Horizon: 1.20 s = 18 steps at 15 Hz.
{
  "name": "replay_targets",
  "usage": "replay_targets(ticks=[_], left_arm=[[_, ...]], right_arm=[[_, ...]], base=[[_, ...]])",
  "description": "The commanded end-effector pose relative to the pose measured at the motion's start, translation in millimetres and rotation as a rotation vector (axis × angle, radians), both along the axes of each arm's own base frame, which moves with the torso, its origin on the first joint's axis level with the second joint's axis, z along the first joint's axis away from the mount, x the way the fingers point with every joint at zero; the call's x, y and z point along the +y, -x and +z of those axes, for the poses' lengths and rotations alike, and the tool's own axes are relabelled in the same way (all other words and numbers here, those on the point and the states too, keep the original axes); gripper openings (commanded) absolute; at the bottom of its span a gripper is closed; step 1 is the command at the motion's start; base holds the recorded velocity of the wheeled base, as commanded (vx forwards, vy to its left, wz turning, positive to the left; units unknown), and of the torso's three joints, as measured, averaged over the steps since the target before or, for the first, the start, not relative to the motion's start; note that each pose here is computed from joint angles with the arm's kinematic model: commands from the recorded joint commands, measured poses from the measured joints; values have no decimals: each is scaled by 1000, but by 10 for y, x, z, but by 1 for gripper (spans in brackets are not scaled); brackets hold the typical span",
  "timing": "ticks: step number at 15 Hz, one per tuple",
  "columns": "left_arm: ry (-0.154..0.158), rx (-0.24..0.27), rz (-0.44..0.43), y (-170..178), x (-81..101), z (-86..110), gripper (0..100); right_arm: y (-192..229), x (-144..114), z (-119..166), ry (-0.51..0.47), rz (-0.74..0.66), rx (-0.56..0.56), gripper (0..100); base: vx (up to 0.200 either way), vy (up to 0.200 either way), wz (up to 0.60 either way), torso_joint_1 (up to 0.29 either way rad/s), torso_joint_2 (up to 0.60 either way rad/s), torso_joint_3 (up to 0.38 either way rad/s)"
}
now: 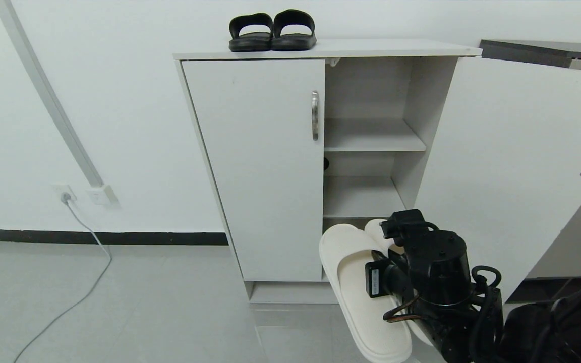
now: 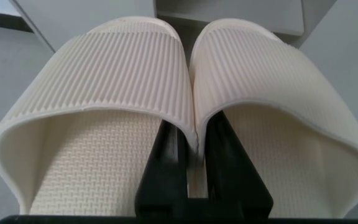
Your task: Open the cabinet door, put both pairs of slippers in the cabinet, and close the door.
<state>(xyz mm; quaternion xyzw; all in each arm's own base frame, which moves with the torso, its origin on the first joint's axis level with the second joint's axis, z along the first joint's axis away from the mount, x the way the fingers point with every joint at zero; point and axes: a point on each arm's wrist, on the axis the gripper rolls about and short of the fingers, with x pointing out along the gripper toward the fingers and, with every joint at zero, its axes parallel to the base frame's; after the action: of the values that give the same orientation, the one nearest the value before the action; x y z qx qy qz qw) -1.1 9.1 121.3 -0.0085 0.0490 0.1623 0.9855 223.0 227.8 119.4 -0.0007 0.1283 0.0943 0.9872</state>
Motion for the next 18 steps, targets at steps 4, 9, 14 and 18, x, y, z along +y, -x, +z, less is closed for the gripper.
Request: replay_targets(ticks=[4, 9, 14, 18], left_arm=[[3, -82, -164, 175, -43, -410, 0], [-40, -92, -284, 217, -82, -460, 0], [-41, -92, -289, 217, -83, -460, 0], [-36, -95, -287, 217, -83, -458, 0]], right_arm=[[-13, 33, -70, 13, 6, 13, 0], [-45, 165, -27, 8, 20, -14, 0], [-305, 418, -178, 11, -104, -38, 0], [-405, 492, -270, 14, -134, -38, 0]], base=[[0, 0, 0, 0, 0, 0], [0, 0, 0, 0, 0, 0], [0, 0, 0, 0, 0, 0], [0, -200, 0, 2, 0, 1]])
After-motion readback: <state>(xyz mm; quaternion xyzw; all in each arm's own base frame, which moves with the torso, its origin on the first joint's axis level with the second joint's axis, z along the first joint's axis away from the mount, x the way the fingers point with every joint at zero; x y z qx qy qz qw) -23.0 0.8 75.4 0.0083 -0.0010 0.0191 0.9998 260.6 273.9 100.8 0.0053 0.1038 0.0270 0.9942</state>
